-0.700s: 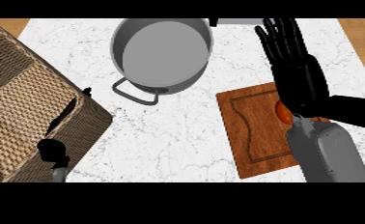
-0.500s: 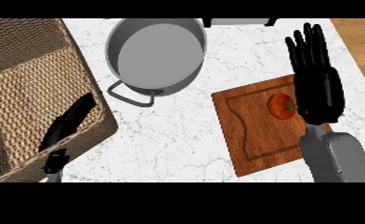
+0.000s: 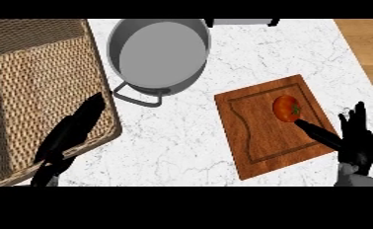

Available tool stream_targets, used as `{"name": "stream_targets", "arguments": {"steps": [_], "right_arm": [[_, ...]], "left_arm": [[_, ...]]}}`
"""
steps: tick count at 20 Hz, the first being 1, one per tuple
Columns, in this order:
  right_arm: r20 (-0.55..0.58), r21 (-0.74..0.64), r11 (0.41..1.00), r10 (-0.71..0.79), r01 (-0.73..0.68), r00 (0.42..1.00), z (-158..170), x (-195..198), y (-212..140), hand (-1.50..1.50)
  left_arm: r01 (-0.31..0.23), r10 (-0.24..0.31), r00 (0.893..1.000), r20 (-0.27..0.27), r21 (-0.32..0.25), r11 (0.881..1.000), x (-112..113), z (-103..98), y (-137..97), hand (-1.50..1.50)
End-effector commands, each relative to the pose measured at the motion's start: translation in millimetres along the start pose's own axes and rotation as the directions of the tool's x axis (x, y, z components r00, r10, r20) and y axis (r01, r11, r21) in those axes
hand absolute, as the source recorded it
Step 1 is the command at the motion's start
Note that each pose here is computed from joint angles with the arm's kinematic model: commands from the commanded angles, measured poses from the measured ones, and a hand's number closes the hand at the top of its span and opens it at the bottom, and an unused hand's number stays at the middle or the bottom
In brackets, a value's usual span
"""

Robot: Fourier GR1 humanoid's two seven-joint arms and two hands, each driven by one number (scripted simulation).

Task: Pick the tomato from the cutting board and place it in the pot

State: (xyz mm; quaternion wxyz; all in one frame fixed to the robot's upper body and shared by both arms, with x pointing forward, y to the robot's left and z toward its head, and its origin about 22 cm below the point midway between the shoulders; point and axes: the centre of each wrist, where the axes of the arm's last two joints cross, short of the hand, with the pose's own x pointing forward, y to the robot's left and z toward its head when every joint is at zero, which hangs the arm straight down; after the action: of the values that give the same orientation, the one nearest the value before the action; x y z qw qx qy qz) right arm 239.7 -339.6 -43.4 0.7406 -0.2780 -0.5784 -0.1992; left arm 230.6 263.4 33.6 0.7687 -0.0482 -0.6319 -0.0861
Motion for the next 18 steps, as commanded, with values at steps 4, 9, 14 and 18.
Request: {"name": "stream_targets", "arguments": {"steps": [4, 9, 14, 18], "right_arm": [[-0.148, -0.005, 0.961, 0.272, -0.276, 0.951, 13.7, 4.2, -18.4, -1.50], [-0.181, 0.028, 0.957, 0.289, -0.288, 0.940, 20.3, 83.2, -48.5, -1.50], [-0.278, 0.179, 0.954, 0.283, -0.240, 0.918, 32.9, 137.0, -66.5, -1.50], [-0.354, 0.190, 0.956, 0.279, -0.224, 0.893, 46.7, 187.7, -75.2, -1.50]], "left_arm": [[-0.130, 0.127, 0.991, -0.044, -0.081, 0.988, -7.6, -10.4, -27.8, 0.00], [-0.133, 0.130, 0.991, -0.044, -0.069, 0.989, 5.1, -2.3, -39.5, 0.00], [-0.154, 0.151, 0.988, -0.036, -0.079, 0.985, 12.9, -3.4, -18.2, 0.00], [-0.155, 0.152, 0.987, -0.053, -0.077, 0.985, 8.5, -3.0, -33.9, 0.00]]}}
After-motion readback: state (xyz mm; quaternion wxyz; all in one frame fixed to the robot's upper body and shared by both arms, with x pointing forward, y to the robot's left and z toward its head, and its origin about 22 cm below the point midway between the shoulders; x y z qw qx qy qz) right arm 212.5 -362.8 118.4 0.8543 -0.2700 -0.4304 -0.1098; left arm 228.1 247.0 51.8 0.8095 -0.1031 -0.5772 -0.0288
